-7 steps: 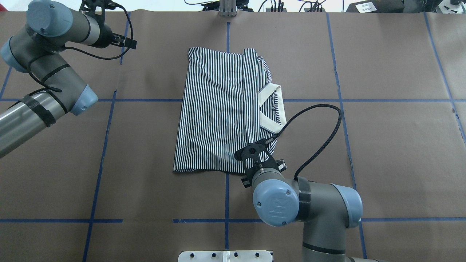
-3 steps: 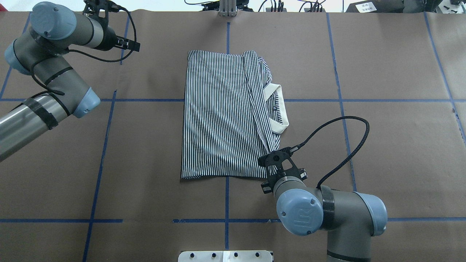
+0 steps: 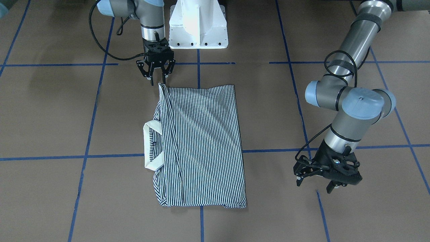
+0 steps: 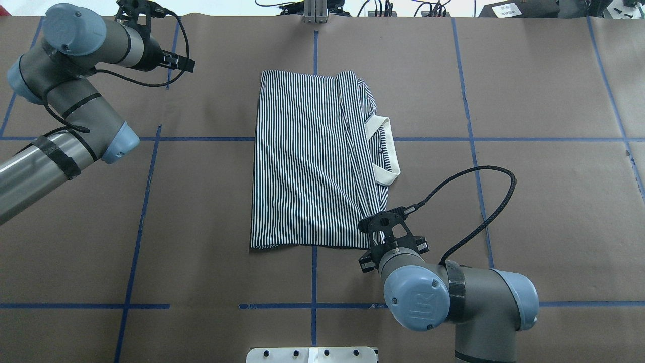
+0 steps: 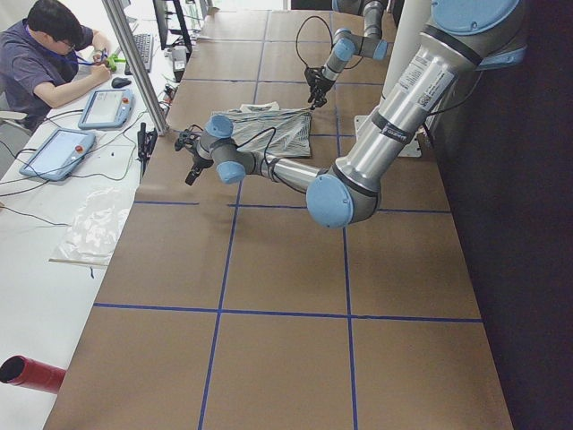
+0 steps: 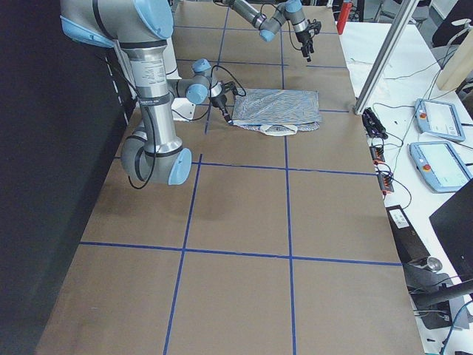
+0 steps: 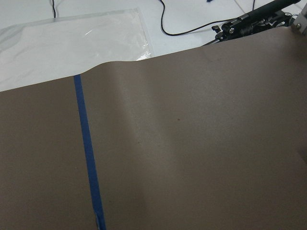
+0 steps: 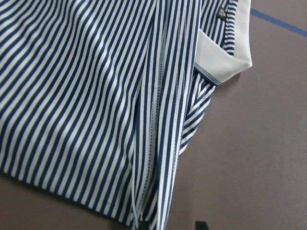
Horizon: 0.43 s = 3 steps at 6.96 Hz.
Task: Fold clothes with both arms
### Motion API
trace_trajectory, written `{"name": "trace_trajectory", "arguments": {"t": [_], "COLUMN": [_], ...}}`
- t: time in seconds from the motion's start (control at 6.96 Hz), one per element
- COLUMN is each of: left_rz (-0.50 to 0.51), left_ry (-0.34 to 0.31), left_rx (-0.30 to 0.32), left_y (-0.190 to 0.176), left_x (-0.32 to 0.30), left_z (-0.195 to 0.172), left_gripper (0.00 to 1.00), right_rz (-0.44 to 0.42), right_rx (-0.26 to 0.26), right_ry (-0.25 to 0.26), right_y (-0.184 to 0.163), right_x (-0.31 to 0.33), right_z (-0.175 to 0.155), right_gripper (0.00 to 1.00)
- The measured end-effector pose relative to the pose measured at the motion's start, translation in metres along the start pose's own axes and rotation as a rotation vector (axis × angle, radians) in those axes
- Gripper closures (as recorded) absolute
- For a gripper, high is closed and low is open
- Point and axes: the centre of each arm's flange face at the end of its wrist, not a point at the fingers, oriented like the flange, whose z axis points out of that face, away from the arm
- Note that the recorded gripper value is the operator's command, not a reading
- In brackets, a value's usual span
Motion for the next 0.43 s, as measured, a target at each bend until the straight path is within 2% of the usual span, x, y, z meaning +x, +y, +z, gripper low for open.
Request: {"name": "trace_trajectory", "arguments": {"t": [0.14, 0.43], "left_rz": [0.0, 0.001], "left_ry": [0.001, 0.001], "left_rx": [-0.001, -0.001], "left_y": [0.001, 0.001], "left_x": [0.001, 0.001], "left_z": [0.0, 0.001], "left_gripper": [0.0, 0.0], "right_rz": [0.002, 0.009], "right_rx": [0.012, 0.027], "right_ry": [0.002, 0.015], "right_y": [-0.013, -0.037], "right_x": [0.003, -0.003], "right_z": [-0.001, 0.007], "right_gripper": [0.05, 0.38]}}
